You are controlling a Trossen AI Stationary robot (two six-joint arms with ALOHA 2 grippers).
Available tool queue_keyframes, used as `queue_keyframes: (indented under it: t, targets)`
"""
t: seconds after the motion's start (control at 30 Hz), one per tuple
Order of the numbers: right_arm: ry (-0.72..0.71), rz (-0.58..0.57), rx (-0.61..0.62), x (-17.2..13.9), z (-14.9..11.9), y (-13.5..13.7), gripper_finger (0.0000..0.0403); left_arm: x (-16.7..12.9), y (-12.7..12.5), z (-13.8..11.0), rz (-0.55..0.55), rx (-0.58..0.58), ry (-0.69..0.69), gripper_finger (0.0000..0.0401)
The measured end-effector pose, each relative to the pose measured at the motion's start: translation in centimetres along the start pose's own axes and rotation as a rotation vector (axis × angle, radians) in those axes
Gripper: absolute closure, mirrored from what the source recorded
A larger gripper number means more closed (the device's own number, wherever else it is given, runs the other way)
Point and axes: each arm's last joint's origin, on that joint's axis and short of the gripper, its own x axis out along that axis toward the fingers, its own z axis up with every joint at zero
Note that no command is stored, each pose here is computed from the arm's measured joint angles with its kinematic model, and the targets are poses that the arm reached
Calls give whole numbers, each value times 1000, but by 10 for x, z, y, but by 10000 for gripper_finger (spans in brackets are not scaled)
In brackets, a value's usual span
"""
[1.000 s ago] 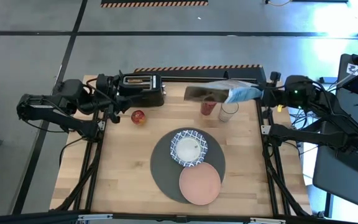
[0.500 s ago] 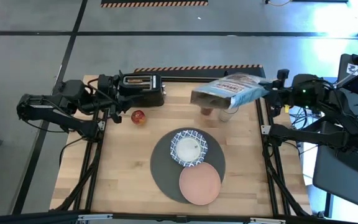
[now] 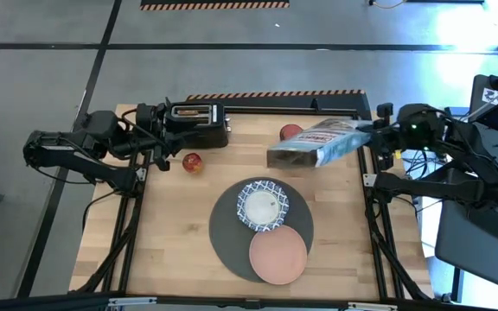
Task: Arrange a breakfast setting
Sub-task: Pour the cereal from the cereal box into the blue patterned bowl
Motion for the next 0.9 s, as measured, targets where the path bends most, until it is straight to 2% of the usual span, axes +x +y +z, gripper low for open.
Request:
queue_keyframes:
  t: [0.3,0.6,0.9]
  targets:
    - [33,73,-147,14,5,-3,276,0,0,0,-1,-6,-5,227]
    - [42,54,-200,16,6,-6,276,0,0,0,1,-7,-5,227]
    - [17,16,-196,14,9,-9,276,0,2,1,67,-7,-22,227]
